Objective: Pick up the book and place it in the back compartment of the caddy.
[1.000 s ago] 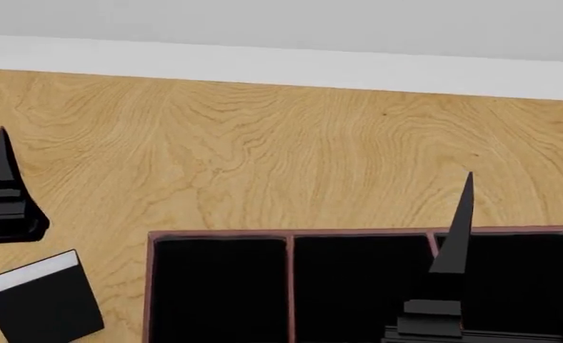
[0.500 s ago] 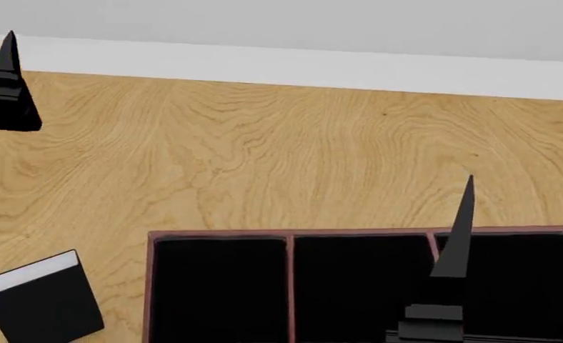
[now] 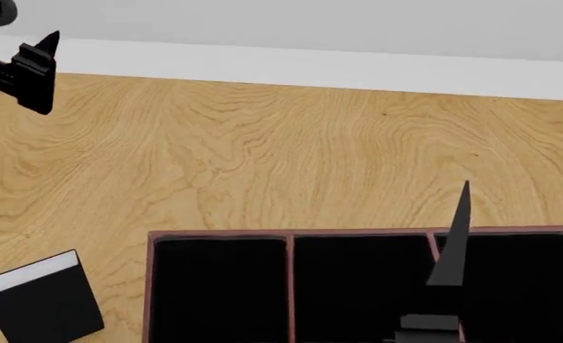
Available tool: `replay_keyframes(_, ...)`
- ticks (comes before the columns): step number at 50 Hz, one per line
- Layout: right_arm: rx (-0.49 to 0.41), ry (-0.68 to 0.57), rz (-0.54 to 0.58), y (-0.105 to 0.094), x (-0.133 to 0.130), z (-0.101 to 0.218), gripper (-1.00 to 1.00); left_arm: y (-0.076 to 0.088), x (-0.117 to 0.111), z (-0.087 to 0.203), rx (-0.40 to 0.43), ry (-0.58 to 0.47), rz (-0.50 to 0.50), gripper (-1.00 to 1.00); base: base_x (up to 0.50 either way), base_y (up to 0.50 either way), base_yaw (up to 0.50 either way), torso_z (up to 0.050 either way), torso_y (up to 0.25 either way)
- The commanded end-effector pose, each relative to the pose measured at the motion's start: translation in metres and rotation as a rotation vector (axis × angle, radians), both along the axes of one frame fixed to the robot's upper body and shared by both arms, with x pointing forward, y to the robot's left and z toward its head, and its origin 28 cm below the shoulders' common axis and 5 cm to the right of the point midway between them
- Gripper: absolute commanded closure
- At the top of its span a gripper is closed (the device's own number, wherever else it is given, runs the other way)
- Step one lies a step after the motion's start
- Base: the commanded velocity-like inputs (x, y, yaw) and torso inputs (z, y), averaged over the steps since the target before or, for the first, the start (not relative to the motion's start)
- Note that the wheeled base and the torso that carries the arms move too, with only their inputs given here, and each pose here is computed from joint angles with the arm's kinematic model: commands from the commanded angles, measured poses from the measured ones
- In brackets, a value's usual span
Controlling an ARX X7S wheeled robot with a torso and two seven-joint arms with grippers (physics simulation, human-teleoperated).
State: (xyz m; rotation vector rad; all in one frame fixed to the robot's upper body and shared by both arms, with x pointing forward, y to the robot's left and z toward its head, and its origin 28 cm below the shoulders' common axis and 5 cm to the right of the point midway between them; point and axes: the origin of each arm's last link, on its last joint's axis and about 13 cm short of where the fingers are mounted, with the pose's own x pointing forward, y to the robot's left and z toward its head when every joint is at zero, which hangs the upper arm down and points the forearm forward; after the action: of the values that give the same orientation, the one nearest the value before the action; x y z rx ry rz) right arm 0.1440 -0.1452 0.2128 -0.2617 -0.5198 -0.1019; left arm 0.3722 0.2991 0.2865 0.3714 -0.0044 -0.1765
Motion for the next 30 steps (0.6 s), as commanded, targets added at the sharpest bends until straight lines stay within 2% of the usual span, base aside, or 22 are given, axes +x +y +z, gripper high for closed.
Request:
replay_keyframes(1,-0.01,0.001,-0.01,-0.001,0.0,-0.003,-1.0,0.016,0.016,0.011,0.11,0.175,-0.032,-1.0,0.0,0.0,0.0,0.0,0.0)
replay_keyframes(4,-0.007,0.005,-0.017,-0.002,0.001,-0.004,-1.0,0.02,0.02,0.009,0.144,0.238,-0.033,-1.0,0.0,0.0,0.0,0.0,0.0)
replay_keyframes(5,-0.008,0.008,-0.021,-0.003,0.001,-0.005,-1.0,0.023,0.021,0.006,0.152,0.289,-0.033,-1.0,0.0,0.0,0.0,0.0,0.0)
replay_keyframes(12,-0.017,0.015,-0.04,-0.005,0.003,-0.007,-1.0,0.03,0.036,0.003,0.178,0.323,-0.003,-1.0,0.0,0.0,0.0,0.0,0.0)
replay_keyframes(22,-0.023,0.025,-0.051,-0.006,0.007,-0.01,-1.0,0.03,0.044,-0.006,0.202,0.428,-0.05,-1.0,0.0,0.0,0.0,0.0,0.0)
replay_keyframes(27,-0.026,0.03,-0.054,-0.005,0.008,-0.01,-1.0,0.029,0.045,-0.018,0.211,0.458,-0.062,-1.0,0.0,0.0,0.0,0.0,0.0)
replay_keyframes(30,-0.028,0.031,-0.054,-0.004,0.007,-0.01,-1.0,0.03,0.044,-0.029,0.244,0.515,-0.085,-1.0,0.0,0.0,0.0,0.0,0.0)
